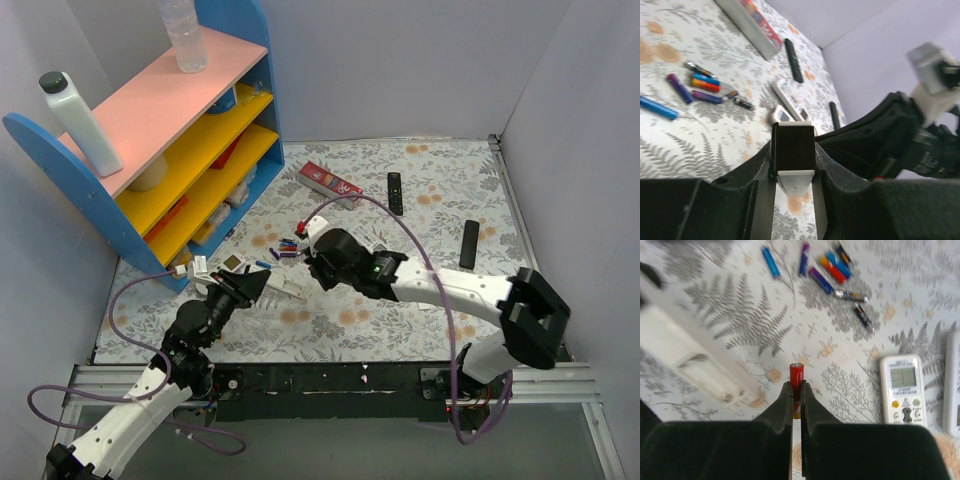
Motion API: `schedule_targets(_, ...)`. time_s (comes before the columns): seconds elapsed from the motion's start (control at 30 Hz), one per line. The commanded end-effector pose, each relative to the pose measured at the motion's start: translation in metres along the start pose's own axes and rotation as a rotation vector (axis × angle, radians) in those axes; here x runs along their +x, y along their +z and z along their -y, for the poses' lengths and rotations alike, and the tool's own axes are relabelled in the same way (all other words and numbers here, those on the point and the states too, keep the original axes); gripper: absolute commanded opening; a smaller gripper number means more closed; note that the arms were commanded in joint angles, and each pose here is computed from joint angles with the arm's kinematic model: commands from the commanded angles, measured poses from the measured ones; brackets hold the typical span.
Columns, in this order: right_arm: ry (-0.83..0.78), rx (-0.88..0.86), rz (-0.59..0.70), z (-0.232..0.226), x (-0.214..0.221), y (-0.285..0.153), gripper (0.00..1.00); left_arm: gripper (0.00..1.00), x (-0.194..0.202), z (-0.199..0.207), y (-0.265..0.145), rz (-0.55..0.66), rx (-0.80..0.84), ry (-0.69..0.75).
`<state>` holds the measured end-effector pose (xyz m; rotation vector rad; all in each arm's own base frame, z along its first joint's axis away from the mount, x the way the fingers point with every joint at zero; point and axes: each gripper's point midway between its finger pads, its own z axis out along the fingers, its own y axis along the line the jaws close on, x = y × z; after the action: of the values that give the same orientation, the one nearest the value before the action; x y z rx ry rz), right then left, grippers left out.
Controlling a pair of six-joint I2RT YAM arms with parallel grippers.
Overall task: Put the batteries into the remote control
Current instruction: Load the battery into the remote control.
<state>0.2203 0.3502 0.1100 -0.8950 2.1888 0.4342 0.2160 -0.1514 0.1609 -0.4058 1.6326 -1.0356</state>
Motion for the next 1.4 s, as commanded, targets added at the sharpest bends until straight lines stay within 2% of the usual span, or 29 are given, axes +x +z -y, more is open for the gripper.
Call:
schedule_targets(0.0,-0.094,-0.14,0.349,-0.035,-0.06,-0.051,0.01,0.0,0.023,0.016,-0.002,-0.079,0.152,-0.027)
schedule_targets(0.17,-0.153,-0.238,0.54,-0.056,-0.073,-0.091,0.01,0.0,0.028,0.039,-0.006,-0.121,0.268,-0.072)
schedule_targets(0.33,-0.184,-0.327,0.634,-0.069,-0.067,-0.114,0.01,0.0,0.03,0.055,-0.011,-0.147,0.351,-0.103)
schedule_targets(0.93,-0.239,-0.486,0.662,-0.093,-0.052,-0.132,0.01,0.0,0.028,0.057,-0.012,-0.14,0.357,-0.183)
schedule_targets(1.37,-0.271,-0.446,0.623,-0.085,-0.041,-0.125,0.01,0.0,0.026,0.057,-0.011,-0.136,0.346,-0.211)
